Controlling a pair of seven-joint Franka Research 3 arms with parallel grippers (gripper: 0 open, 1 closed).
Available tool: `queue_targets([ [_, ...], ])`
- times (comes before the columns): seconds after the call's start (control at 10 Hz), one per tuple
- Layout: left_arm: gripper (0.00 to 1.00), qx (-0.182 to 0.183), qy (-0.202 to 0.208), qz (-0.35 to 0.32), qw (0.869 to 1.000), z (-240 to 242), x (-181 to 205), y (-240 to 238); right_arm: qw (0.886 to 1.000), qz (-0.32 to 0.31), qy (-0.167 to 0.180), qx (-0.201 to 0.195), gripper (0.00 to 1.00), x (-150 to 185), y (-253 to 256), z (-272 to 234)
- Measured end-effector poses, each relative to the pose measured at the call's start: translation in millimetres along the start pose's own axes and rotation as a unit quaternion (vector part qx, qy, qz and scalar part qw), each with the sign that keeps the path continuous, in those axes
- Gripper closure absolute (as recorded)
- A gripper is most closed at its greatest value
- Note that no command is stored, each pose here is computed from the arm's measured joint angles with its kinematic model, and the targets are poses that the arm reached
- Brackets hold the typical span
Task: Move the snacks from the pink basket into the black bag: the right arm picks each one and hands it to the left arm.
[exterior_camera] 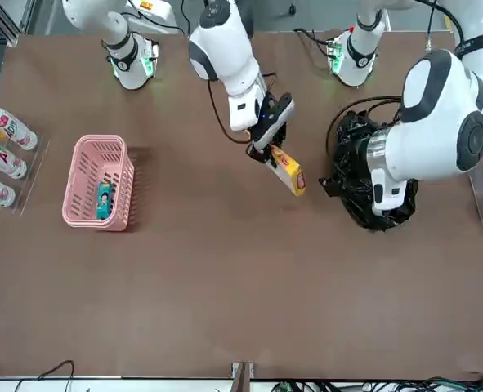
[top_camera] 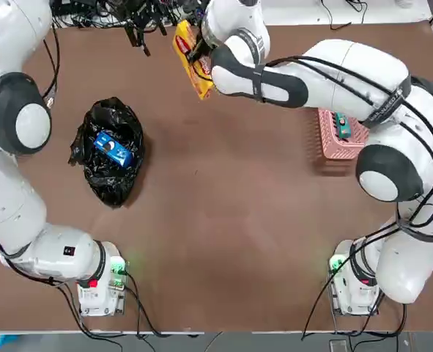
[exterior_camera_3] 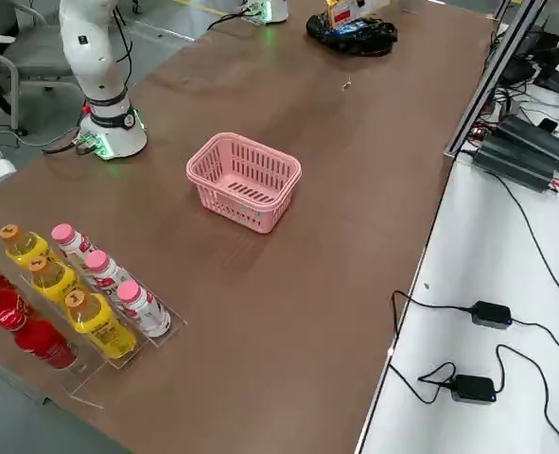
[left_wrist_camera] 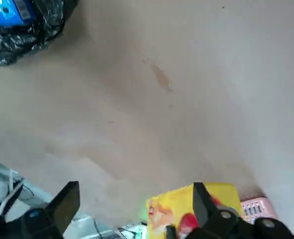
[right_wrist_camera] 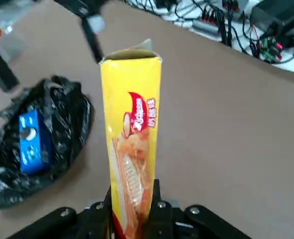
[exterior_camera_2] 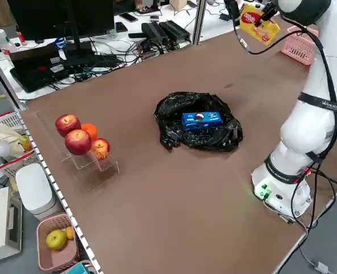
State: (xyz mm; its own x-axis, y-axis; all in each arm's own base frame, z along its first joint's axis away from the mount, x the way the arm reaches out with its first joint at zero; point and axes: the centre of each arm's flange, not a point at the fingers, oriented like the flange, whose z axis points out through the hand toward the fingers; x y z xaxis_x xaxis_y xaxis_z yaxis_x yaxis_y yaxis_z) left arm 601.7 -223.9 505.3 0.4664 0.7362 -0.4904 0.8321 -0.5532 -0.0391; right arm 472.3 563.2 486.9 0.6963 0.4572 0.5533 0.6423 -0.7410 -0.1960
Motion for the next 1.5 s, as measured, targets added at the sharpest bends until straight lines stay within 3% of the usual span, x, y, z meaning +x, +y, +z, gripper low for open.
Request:
queue_targets([
  [0.5, 0.00, -0.029, -0.007, -0.023, 0.999, -23.1, 13.1, 7.5, 0.999, 0.014, 0.039, 0.021, 0.73, -1.1, -16.8, 10.1],
  [0.9, 0.00, -0.030, -0.014, -0.010, 0.999, -20.5, -5.8, 12.7, 0.999, -0.001, 0.042, 0.032, 0.73, -15.1, -45.0, 28.8],
  [1.3, 0.01, -0.008, -0.020, 0.001, 1.000, -0.5, -18.4, 19.0, 0.998, -0.021, 0.050, 0.031, 0.73, -25.4, -58.6, 45.4],
  [1.5, 0.10, 0.030, -0.030, 0.002, 0.999, 9.6, -21.2, 12.9, 0.998, -0.026, 0.051, 0.030, 0.73, -25.8, -60.7, 46.4],
])
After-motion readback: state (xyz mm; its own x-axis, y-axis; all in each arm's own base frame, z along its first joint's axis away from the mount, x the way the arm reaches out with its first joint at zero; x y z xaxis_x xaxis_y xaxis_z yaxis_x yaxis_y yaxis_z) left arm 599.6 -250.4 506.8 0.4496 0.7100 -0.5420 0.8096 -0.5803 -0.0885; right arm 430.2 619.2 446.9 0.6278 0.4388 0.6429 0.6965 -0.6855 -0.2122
